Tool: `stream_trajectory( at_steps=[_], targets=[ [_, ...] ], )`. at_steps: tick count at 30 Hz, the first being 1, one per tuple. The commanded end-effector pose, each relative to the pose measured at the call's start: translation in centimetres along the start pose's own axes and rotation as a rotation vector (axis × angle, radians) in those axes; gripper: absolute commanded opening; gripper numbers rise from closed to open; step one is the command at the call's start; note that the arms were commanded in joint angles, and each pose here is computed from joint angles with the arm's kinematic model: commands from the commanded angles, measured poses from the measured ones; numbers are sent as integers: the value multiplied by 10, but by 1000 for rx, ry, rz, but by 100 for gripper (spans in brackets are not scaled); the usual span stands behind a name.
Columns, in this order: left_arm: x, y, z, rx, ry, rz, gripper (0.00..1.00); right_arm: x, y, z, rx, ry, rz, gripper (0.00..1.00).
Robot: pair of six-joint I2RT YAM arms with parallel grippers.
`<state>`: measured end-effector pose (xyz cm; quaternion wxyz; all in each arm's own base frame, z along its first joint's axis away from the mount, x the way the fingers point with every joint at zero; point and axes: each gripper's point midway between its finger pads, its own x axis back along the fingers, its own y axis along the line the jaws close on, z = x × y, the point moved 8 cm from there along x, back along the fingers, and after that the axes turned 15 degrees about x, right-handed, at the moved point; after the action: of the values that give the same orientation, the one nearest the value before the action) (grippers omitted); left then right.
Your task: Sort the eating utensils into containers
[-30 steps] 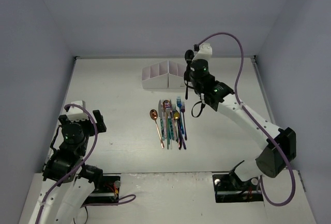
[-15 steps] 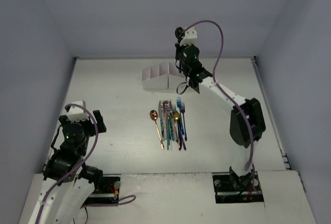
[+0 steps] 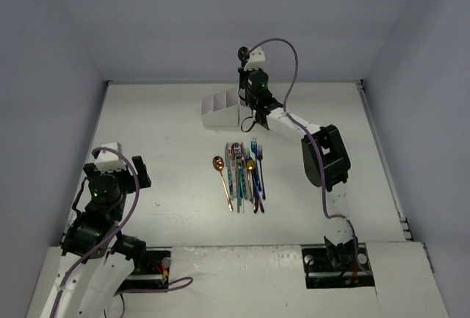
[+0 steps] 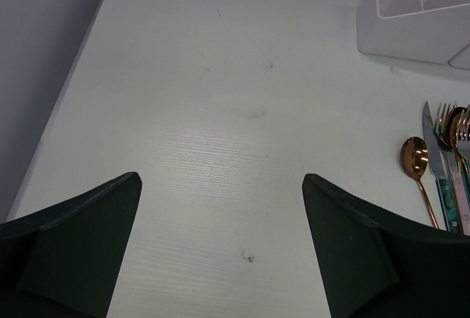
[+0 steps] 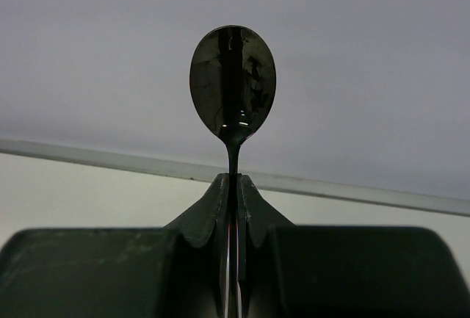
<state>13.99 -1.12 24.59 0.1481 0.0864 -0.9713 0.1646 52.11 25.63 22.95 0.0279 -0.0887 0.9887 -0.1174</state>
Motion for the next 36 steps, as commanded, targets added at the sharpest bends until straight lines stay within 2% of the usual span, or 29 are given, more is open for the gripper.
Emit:
stream_trajectory(
  at_steps=[1,6,15,21,23,28,30,31,36],
  targets=[
    [-4,-9,-11,20,-52,40,90,3,-12,-42,-117,-167,52,0],
    [-3,-9,-12,21,-58,46,90,18,-6,-29,-110,-123,47,1],
    [-2,-9,-12,21,-60,50,90,42,-1,-21,-111,-76,2,10],
    [-1,-9,-12,22,-63,56,90,64,-4,-47,-76,-55,-11,26],
    [0,-9,-12,23,-65,55,90,78,-12,-67,-91,-41,-5,29],
    [-1,-9,-11,21,-58,55,90,124,-21,-66,-125,186,-7,34],
    [-1,-8,-11,20,-56,49,90,149,-19,-50,-126,286,-22,35],
    [-1,-8,-11,20,-56,49,90,157,-20,-55,-137,300,-28,35],
    [-1,-8,-11,20,-56,47,90,224,-16,-8,-162,537,-148,35]
  ],
)
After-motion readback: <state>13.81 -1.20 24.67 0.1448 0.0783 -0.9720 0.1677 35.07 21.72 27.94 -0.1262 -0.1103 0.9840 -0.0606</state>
